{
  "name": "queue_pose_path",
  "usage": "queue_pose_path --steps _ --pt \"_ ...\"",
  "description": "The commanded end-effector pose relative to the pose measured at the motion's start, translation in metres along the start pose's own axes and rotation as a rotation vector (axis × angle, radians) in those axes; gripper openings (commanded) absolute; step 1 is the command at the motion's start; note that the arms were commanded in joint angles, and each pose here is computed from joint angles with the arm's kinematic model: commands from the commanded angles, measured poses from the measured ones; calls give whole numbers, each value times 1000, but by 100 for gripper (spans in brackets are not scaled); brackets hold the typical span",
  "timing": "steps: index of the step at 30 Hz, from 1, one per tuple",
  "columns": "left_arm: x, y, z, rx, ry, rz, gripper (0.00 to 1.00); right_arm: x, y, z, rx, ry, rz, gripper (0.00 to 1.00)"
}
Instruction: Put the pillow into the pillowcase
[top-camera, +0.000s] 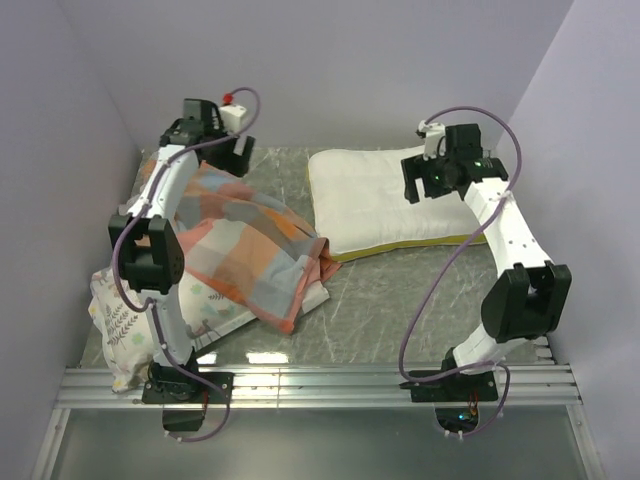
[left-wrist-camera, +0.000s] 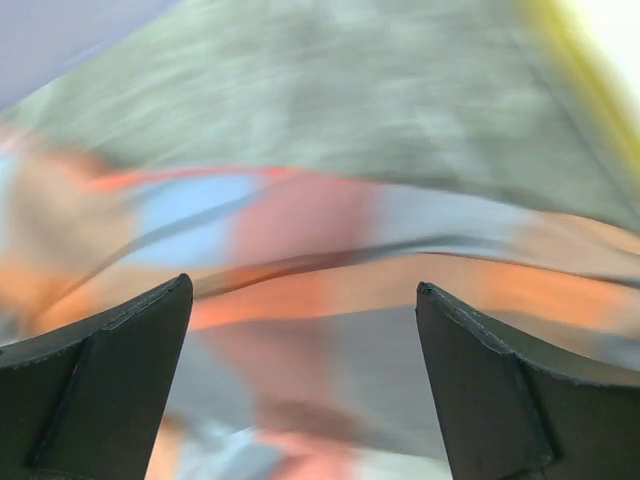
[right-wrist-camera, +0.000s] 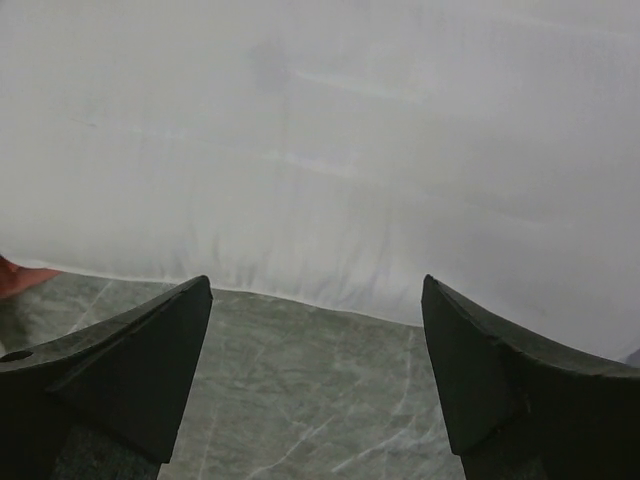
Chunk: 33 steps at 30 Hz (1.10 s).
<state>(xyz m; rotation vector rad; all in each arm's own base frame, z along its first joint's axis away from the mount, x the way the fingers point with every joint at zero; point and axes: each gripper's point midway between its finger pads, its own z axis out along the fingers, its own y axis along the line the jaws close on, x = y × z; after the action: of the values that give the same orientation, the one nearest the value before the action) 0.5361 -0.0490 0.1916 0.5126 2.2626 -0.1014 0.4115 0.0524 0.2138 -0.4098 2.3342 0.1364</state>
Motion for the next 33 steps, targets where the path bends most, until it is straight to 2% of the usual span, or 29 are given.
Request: queue_pose_path --steps 1,4,8,11,17,20,22,26,29,30,31,33 --pt "19 -66 7 209 53 50 99 -24 23 9 -60 -26 -43 90" --pt "25 -78 19 229 74 19 99 -38 39 22 -75 -37 -98 88" --pt "11 -80 25 246 58 -62 99 -53 56 62 -40 -7 -200 89" --pt "2 -84 20 292 23 -68 99 -73 73 78 -89 -9 -412 90" --pt "0 -92 12 347 7 -51 99 -39 74 132 -207 99 -748 93" --pt "3 -91 14 336 12 -48 99 -8 73 161 -243 175 -826 93" --pt "9 -87 21 311 28 -47 99 21 73 181 -266 274 -841 89" --pt "23 -70 36 208 80 -45 99 48 70 196 -271 403 -810 68" --pt "34 -69 27 235 110 -56 99 57 66 198 -259 426 -783 33" --pt "34 -75 21 279 95 -61 99 57 64 197 -255 426 -771 5" --pt "36 -76 11 293 74 -52 99 54 61 194 -247 417 -753 0" --pt "39 -81 1 319 71 -28 99 42 55 188 -235 379 -676 0"
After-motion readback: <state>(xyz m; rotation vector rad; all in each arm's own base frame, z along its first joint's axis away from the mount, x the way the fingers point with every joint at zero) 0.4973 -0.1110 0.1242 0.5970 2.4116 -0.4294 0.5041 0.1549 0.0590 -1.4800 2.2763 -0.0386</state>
